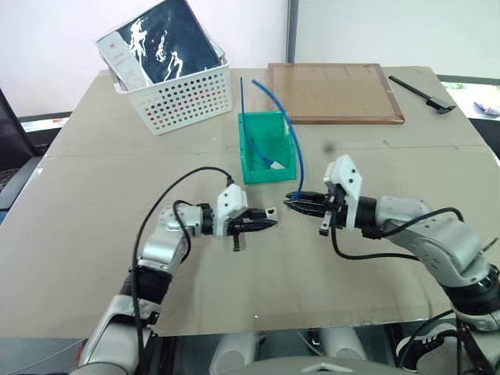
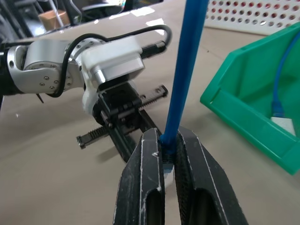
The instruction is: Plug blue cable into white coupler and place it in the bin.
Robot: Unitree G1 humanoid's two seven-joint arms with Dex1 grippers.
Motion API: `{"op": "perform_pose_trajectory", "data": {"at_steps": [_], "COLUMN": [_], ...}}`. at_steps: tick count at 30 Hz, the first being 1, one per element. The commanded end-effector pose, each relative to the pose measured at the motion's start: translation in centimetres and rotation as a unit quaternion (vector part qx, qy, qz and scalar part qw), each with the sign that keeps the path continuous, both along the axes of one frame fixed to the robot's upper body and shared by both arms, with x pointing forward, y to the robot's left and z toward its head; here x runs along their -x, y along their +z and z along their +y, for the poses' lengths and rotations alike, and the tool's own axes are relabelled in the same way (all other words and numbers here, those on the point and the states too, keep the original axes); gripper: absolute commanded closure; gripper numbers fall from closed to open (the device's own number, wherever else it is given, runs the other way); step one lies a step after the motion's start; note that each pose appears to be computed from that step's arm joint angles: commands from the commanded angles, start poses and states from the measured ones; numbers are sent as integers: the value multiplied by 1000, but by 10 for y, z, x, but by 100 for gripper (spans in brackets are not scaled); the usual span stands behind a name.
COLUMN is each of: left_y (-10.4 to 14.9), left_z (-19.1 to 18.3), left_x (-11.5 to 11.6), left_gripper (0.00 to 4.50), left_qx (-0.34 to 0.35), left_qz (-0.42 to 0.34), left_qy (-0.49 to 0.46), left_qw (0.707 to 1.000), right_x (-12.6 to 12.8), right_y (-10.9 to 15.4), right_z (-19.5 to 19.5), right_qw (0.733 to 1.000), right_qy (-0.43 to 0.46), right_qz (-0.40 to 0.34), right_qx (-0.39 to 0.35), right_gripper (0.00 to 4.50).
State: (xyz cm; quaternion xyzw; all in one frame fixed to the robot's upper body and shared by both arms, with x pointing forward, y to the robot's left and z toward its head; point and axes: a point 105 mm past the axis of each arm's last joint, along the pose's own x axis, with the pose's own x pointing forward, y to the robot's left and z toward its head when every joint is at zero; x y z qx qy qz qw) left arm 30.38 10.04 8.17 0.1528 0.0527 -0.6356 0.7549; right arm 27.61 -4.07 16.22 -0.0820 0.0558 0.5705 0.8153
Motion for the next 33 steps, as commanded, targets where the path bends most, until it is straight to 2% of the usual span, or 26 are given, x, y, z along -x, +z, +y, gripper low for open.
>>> {"op": "perform_pose_trajectory", "data": {"at_steps": [1,7,16,22,33], "left_y": [-3,-21,-22,-21,-20], "left_z": [-4,-3,-6,-8,-8], "left_x": [-5,-6,-4,-2,0], "left_gripper": [419,419,419,419,419], "left_qx": [-24,-49,-38,-38,-39], "left_qz": [-38,-47,-46,-47,-48], "left_qy": [-14,-10,-10,-16,-20], "left_qw": [999,998,998,998,998], "right_x": [-6,-14,-15,-21,-33], "right_y": [10,-3,-17,-35,-34], "right_z": [6,12,24,19,10], "right_qw": [999,998,995,992,991], "right_qy": [25,48,72,72,64], "right_qz": [-36,-34,-31,-36,-45], "right_qx": [3,39,58,98,112], "right_gripper": [450,450,450,450,450]}}
